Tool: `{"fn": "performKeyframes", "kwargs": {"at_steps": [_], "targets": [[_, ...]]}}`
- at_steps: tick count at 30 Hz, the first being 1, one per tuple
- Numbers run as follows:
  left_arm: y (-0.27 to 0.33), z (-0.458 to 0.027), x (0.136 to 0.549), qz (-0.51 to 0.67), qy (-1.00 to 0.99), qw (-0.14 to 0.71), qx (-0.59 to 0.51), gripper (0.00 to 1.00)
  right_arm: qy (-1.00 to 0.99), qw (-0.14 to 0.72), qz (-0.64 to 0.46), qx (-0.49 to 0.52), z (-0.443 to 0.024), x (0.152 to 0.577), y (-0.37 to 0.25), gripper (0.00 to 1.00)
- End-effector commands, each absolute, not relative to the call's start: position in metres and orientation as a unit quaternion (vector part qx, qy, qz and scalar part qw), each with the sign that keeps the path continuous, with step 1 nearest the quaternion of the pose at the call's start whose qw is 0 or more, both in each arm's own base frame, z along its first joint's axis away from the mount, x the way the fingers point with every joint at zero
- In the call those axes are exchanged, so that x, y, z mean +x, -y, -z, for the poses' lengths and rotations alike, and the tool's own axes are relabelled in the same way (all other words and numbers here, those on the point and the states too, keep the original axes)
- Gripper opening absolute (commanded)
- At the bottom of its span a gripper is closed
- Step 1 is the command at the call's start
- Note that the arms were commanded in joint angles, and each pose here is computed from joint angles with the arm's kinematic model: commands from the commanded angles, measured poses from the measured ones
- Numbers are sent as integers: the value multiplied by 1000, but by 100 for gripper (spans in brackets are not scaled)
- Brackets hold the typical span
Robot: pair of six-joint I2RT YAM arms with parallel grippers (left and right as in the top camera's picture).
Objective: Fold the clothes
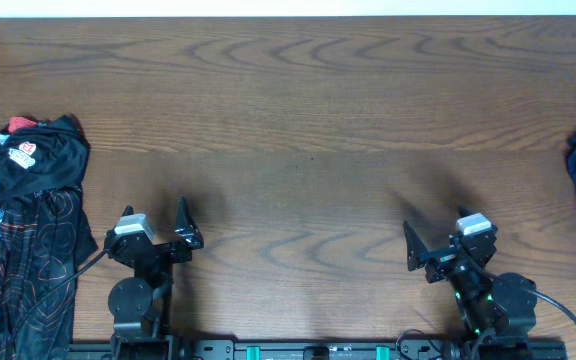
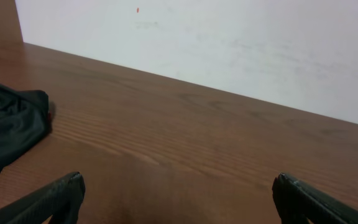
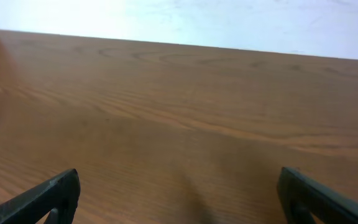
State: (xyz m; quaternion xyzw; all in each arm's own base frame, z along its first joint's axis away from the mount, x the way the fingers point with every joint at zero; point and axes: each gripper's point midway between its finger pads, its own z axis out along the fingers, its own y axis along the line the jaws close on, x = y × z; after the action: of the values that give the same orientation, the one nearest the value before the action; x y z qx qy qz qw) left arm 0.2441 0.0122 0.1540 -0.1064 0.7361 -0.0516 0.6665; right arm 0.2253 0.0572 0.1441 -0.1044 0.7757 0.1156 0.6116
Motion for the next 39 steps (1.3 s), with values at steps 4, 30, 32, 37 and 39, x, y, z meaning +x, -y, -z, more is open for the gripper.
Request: {"fn": "performKeyframes", "kwargs": {"at_steps": [4,30,32,37,39], "targets": [[-14,-136,243,43,-753,648,-109,98,-773,615,-97,-123,-142,225,-57,99],[-14,-136,243,43,-753,648,-109,98,-771,617,-93,-128,-143,226,-57,99],[-14,-136,243,43,-753,648,-109,98,-771,617,-93,-128,-143,226,-57,99],[-14,-136,243,43,-753,648,-109,98,-771,617,-93,-128,-143,226,-57,99],[-14,-136,243,43,-753,648,-109,98,-771,617,-93,-128,-143,226,-57,99]]}}
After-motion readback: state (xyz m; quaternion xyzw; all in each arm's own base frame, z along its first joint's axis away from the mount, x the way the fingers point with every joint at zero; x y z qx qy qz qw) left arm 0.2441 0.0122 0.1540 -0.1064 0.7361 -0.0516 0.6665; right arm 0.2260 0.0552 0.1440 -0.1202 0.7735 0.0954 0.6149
